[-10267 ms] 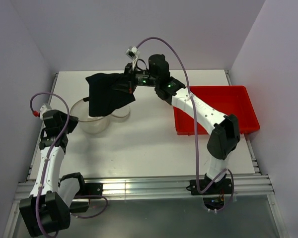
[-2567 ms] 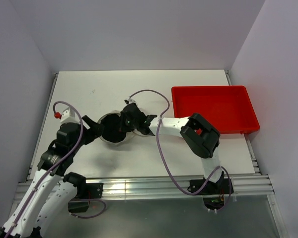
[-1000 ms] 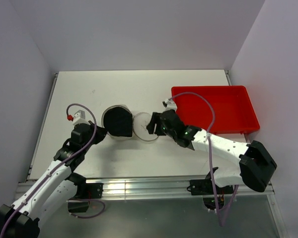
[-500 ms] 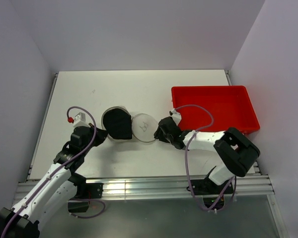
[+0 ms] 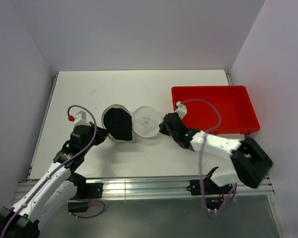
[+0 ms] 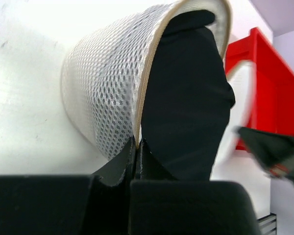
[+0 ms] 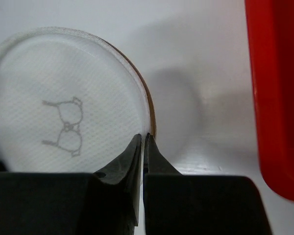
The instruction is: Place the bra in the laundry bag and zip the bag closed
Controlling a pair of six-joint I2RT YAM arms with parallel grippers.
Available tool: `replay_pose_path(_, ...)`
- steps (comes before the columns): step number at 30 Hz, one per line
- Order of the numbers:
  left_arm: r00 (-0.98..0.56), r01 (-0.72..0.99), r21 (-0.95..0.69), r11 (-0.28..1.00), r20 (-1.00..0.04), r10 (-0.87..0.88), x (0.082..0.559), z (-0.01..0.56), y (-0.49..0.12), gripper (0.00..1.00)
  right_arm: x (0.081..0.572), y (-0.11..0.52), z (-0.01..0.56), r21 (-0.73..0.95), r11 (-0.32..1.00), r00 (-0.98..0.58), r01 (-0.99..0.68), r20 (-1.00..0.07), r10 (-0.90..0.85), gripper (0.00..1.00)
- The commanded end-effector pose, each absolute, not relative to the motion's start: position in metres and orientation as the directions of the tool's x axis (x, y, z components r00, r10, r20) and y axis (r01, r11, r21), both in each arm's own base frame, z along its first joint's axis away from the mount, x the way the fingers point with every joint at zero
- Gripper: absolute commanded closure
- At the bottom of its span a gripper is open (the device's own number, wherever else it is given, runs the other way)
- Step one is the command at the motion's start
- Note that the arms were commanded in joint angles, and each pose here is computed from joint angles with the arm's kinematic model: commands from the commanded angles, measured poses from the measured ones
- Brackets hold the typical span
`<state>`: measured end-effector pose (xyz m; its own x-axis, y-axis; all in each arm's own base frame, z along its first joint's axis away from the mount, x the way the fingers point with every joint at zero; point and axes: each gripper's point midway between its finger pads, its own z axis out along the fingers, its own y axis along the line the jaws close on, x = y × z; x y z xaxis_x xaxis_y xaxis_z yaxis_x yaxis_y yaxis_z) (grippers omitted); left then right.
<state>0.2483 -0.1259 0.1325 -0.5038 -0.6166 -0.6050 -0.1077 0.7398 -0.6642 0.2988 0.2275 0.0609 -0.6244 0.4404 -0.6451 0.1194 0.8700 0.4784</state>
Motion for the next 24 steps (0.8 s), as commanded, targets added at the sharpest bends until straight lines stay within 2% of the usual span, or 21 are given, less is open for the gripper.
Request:
replay_pose_path(1, -0.428, -0.014, -0.688, 0.726, -0.652, -0.626, 0.264, 0.184, -0.13, 1.0, 0.301, 0.204, 0.177, 0.397, 0.918, -0.425, -0.014, -0.833, 0.354, 1.0)
replay_pose_path(2, -0.421, -0.005, -0.689, 0.725, -0.656, -0.626, 0.265, 0.19, -0.131, 1.0, 0.297, 0.201, 0.202, 0.385, 0.922, -0.399, -0.036, -0.851, 0.34, 1.0)
replay_pose_path(3, -0.409, 0.012, -0.692, 0.722, -0.662, -0.628, 0.266, 0.201, -0.132, 1.0, 0.293, 0.198, 0.262, 0.42, 0.904, -0.319, -0.08, -0.87, 0.376, 1.0)
replay_pose_path(4, -0.398, 0.017, -0.691, 0.723, -0.668, -0.629, 0.267, 0.206, -0.131, 1.0, 0.285, 0.189, 0.276, 0.349, 0.932, -0.309, -0.102, -0.901, 0.304, 1.0)
replay_pose_path(6, -0.379, 0.033, -0.691, 0.722, -0.677, -0.631, 0.267, 0.218, -0.13, 1.0, 0.272, 0.19, 0.335, 0.371, 0.914, -0.251, -0.165, -0.912, 0.325, 1.0)
replay_pose_path(9, -0.361, 0.034, -0.691, 0.722, -0.682, -0.636, 0.265, 0.221, -0.126, 1.0, 0.272, 0.205, 0.34, 0.287, 0.933, -0.305, -0.217, -0.928, 0.214, 1.0)
replay_pose_path(10, -0.368, 0.032, -0.691, 0.722, -0.68, -0.634, 0.264, 0.217, -0.126, 1.0, 0.28, 0.21, 0.311, 0.19, 0.963, -0.363, -0.194, -0.925, 0.109, 1.0)
replay_pose_path(12, -0.376, 0.023, -0.69, 0.723, -0.676, -0.634, 0.263, 0.21, -0.126, 1.0, 0.291, 0.202, 0.305, 0.117, 0.986, -0.37, -0.119, -0.927, 0.065, 1.0)
replay_pose_path(16, -0.382, 0.029, -0.701, 0.712, -0.666, -0.64, 0.257, 0.201, -0.127, 1.0, 0.293, 0.219, 0.325, 0.185, 0.96, -0.3, -0.212, -0.947, 0.116, 1.0)
replay_pose_path(18, -0.388, 0.05, -0.701, 0.712, -0.67, -0.632, 0.256, 0.198, -0.129, 1.0, 0.3, 0.231, 0.321, 0.157, 0.962, -0.33, -0.222, -0.941, 0.077, 1.0)
replay_pose_path(21, -0.398, 0.073, -0.69, 0.72, -0.682, -0.613, 0.255, 0.201, -0.132, 0.84, 0.303, 0.247, 0.29, 0.113, 0.958, -0.391, -0.265, -0.921, 0.001, 1.0)
replay_pose_path(22, -0.401, 0.07, -0.685, 0.725, -0.685, -0.608, 0.255, 0.2, -0.132, 0.68, 0.304, 0.253, 0.289, 0.138, 0.951, -0.389, -0.276, -0.921, 0.021, 1.0)
replay_pose_path(24, -0.413, 0.069, -0.678, 0.732, -0.687, -0.597, 0.252, 0.201, -0.132, 0.5, 0.302, 0.256, 0.28, 0.15, 0.945, -0.399, -0.291, -0.917, 0.022, 1.0)
